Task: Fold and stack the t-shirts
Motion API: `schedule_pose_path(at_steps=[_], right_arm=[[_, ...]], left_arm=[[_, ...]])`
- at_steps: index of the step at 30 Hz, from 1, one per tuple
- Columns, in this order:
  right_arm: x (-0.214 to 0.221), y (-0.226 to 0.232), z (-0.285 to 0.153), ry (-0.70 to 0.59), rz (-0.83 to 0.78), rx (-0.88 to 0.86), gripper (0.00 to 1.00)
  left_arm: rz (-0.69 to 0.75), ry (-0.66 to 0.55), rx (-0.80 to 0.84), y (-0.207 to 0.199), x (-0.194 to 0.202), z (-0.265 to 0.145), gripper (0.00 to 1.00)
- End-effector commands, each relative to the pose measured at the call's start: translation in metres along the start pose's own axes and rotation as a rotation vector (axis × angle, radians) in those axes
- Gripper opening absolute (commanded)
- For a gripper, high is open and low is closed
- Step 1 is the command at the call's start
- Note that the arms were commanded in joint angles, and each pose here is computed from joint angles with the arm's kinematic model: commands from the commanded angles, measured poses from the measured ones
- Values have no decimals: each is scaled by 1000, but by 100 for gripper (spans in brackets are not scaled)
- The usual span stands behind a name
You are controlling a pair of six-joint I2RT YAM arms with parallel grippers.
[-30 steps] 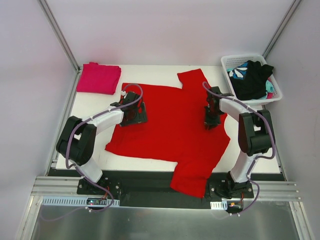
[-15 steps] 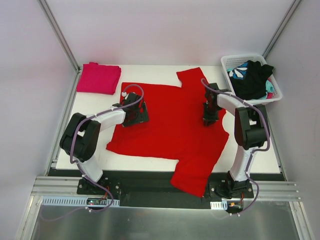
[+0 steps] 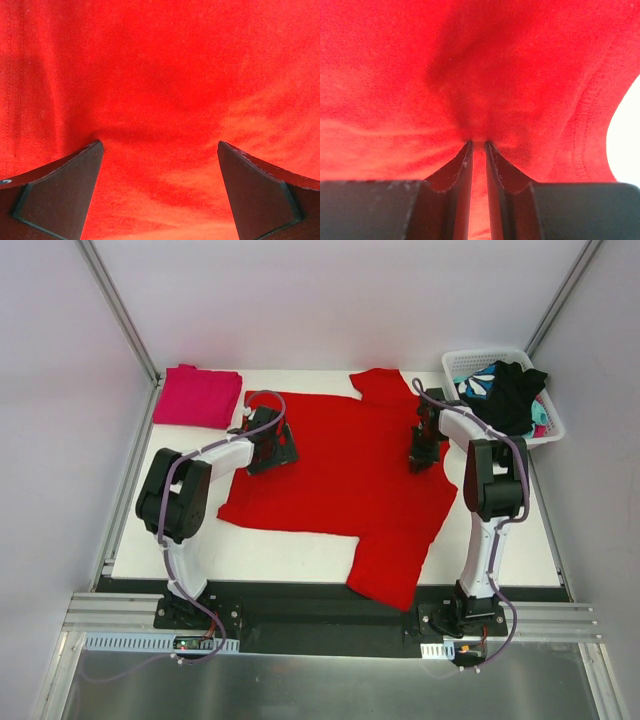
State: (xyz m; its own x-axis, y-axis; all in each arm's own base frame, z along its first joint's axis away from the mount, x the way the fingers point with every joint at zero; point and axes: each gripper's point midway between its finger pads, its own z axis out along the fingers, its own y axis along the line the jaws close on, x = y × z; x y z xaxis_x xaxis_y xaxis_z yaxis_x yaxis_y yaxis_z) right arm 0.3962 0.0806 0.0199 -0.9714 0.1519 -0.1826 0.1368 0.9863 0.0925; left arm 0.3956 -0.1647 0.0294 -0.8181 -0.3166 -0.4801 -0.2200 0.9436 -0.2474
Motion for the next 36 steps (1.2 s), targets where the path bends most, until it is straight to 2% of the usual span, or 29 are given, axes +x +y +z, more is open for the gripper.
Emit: schedule_pose_path(at_steps=[1, 8, 12, 19, 22, 26, 30, 33, 36], right_arm=[[-15, 2, 1, 4, 9, -12, 19], [-22, 8, -7, -5, 1, -27, 19], [-16, 12, -20, -19, -18, -24, 19], [0, 19, -77, -118, -45, -23, 22], [27, 18, -85, -106, -39, -34, 22], [73, 16, -96, -113, -7, -60, 23], [127, 6, -100, -156, 68, -107, 25], [151, 13, -109, -202, 114, -168, 26], [181, 8, -102, -175, 142, -167, 26]], left_arm=[[-8, 35, 3, -1, -5, 14, 99], [-23, 42, 25, -8, -7, 11, 99], [-14, 16, 45, -9, -8, -7, 99], [20, -26, 69, -7, -12, -48, 99], [41, -22, 69, -7, 0, -70, 99], [40, 31, 39, 8, 36, -90, 99], [36, 61, 10, 24, 71, -99, 99], [43, 88, 2, 32, 95, -106, 99], [59, 110, -15, 38, 112, -112, 99]])
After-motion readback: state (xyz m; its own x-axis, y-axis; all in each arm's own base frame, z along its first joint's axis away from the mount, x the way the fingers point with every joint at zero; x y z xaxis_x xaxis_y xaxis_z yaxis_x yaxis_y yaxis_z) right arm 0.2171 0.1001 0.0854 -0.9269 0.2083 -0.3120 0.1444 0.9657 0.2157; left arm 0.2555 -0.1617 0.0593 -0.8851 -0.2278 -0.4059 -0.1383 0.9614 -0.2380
